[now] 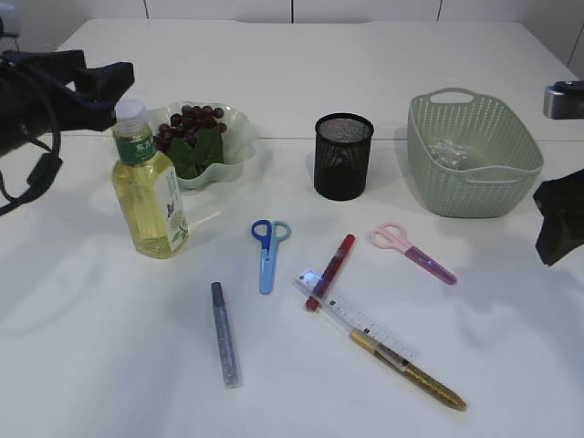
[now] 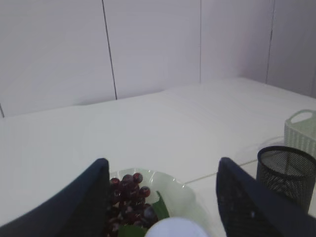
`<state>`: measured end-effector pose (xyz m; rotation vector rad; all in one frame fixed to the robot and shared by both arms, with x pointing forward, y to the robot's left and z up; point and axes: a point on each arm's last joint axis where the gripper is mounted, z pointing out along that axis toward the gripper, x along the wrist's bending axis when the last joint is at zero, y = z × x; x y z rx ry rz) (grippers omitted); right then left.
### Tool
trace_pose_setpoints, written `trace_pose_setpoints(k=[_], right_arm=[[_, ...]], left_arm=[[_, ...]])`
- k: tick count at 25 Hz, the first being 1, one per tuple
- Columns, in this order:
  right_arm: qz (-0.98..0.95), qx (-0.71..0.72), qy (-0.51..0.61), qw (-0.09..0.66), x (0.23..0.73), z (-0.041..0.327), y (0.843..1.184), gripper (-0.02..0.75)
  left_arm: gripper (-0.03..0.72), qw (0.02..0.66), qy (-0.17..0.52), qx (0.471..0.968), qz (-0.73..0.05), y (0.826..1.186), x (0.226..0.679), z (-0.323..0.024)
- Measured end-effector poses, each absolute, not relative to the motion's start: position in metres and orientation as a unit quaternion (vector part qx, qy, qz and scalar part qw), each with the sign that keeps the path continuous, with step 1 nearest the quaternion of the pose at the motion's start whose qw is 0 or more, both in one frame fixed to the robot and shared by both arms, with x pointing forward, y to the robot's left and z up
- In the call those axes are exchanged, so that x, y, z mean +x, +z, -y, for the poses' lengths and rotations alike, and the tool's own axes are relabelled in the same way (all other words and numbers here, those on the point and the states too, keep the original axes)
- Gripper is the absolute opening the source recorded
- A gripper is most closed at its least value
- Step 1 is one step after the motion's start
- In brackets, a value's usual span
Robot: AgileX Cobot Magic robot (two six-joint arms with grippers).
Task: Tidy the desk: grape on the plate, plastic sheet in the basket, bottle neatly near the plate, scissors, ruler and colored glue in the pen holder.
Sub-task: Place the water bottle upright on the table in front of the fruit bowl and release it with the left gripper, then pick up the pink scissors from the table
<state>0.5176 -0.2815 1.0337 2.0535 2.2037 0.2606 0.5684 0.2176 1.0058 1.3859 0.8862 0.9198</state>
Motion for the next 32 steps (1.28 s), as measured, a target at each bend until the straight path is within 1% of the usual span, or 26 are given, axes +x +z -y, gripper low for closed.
trace_pose_setpoints(k=[7, 10, 14, 20, 23, 27, 30, 32], right_arm=[[-0.728, 0.678, 0.084, 0.056, 0.517, 0.281, 1.034, 0.563], [-0.73, 0.677, 0.081, 0.054, 0.516, 0.281, 1.033, 0.563], [-0.731, 0.675, 0.081, 0.053, 0.516, 0.281, 1.033, 0.563], [-0.732, 0.675, 0.078, 0.048, 0.515, 0.281, 1.033, 0.563], [-0.732, 0.675, 0.077, 0.046, 0.515, 0.281, 1.033, 0.563], [-0.732, 0.675, 0.077, 0.046, 0.515, 0.281, 1.033, 0.563], [-0.732, 0.676, 0.077, 0.044, 0.514, 0.281, 1.033, 0.558], [-0.731, 0.676, 0.077, 0.041, 0.514, 0.28, 1.035, 0.535]], left_arm=[[0.487, 0.511, 0.39, 0.627, -0.44, 1.044, 0.539, -0.233], [0.487, 0.465, 0.365, 0.637, -0.494, 1.052, 0.522, -0.242], [0.486, 0.377, 0.315, 0.656, -0.573, 1.052, 0.495, -0.255], [0.486, 0.255, 0.211, 0.671, -0.664, 1.04, 0.463, -0.264], [0.486, 0.215, 0.167, 0.675, -0.686, 1.035, 0.455, -0.264], [0.486, 0.171, 0.117, 0.695, -0.688, 1.029, 0.443, -0.262], [0.486, 0.15, 0.078, 0.709, -0.684, 1.027, 0.435, -0.26], [0.486, 0.143, 0.052, 0.718, -0.679, 1.026, 0.431, -0.257]])
